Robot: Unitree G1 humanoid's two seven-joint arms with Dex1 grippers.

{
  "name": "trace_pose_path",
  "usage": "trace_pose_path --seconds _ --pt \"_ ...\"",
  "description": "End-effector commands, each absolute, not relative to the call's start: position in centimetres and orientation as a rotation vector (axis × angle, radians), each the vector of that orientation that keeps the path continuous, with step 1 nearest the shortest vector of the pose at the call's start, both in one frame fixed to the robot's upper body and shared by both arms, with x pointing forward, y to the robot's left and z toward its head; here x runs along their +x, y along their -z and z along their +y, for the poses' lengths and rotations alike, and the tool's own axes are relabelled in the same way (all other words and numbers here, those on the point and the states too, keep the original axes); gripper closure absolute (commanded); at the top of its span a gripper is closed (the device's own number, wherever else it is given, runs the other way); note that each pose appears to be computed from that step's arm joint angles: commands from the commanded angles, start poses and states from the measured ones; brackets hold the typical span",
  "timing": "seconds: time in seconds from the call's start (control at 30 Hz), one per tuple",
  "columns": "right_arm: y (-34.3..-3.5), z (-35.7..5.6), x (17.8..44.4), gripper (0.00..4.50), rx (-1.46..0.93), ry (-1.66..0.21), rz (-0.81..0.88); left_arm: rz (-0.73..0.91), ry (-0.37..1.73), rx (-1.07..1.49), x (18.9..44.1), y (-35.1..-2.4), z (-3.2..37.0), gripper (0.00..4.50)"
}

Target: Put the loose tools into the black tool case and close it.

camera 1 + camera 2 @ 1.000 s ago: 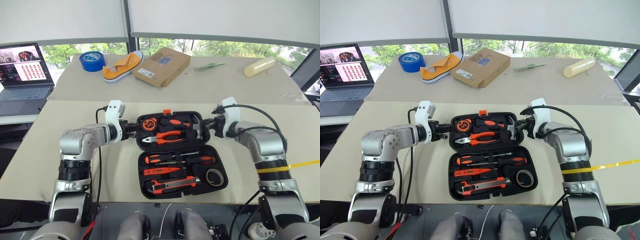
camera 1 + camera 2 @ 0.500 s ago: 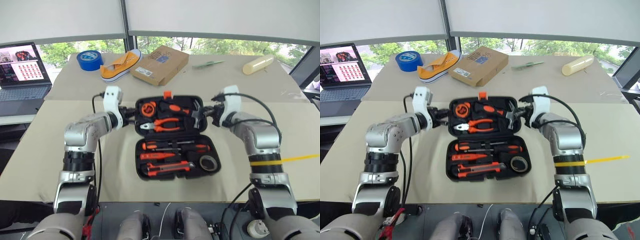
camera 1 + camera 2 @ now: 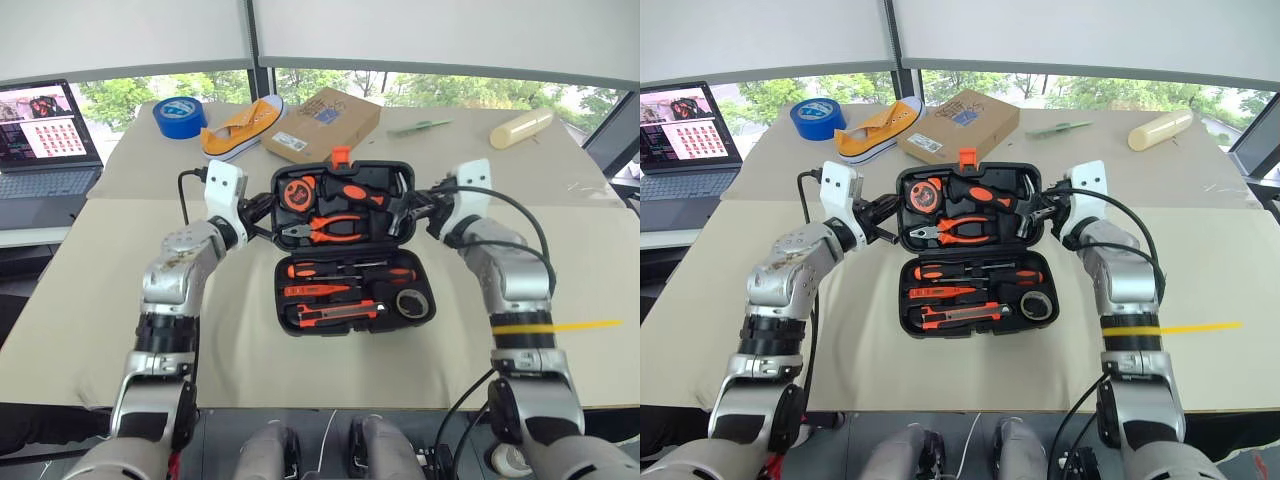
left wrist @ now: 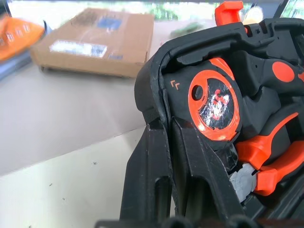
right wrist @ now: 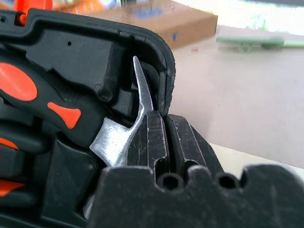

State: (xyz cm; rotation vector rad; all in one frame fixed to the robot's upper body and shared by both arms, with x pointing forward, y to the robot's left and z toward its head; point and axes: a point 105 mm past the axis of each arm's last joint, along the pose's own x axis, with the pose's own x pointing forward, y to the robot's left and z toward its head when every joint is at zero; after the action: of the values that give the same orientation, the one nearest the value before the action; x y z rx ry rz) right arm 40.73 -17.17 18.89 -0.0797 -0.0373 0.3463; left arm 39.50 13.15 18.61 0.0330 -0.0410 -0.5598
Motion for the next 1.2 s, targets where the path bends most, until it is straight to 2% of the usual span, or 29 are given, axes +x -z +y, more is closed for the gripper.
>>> trace_pose_path --seconds 0.03,0.27,0.4,0.77,1.2 --pt "-21.8 -15.5 38.6 4.50 -0.104 -0.417 -0.194 -0.095 0.643 0.057 37.7 -18.8 11.6 4.49" --pt "-20.9 -15.8 35.5 4.50 -0.184 -0.431 -0.246 -0.143 0.593 0.098 35.9 -19.0 12.7 4.49" --pt "-20.0 -16.4 34.8 4.50 -0.198 -0.419 -0.244 -0.151 0.564 0.083 35.6 -19.3 13.2 4.49" --pt "-20.9 -16.7 33.4 4.50 -0.268 -0.396 -0.320 -0.151 0.540 0.063 34.5 -19.2 13.7 4.49" --pt "-19.9 -17.3 31.2 4.50 -0.408 -0.397 -0.351 -0.138 0.509 0.075 33.3 -18.7 14.5 4.49"
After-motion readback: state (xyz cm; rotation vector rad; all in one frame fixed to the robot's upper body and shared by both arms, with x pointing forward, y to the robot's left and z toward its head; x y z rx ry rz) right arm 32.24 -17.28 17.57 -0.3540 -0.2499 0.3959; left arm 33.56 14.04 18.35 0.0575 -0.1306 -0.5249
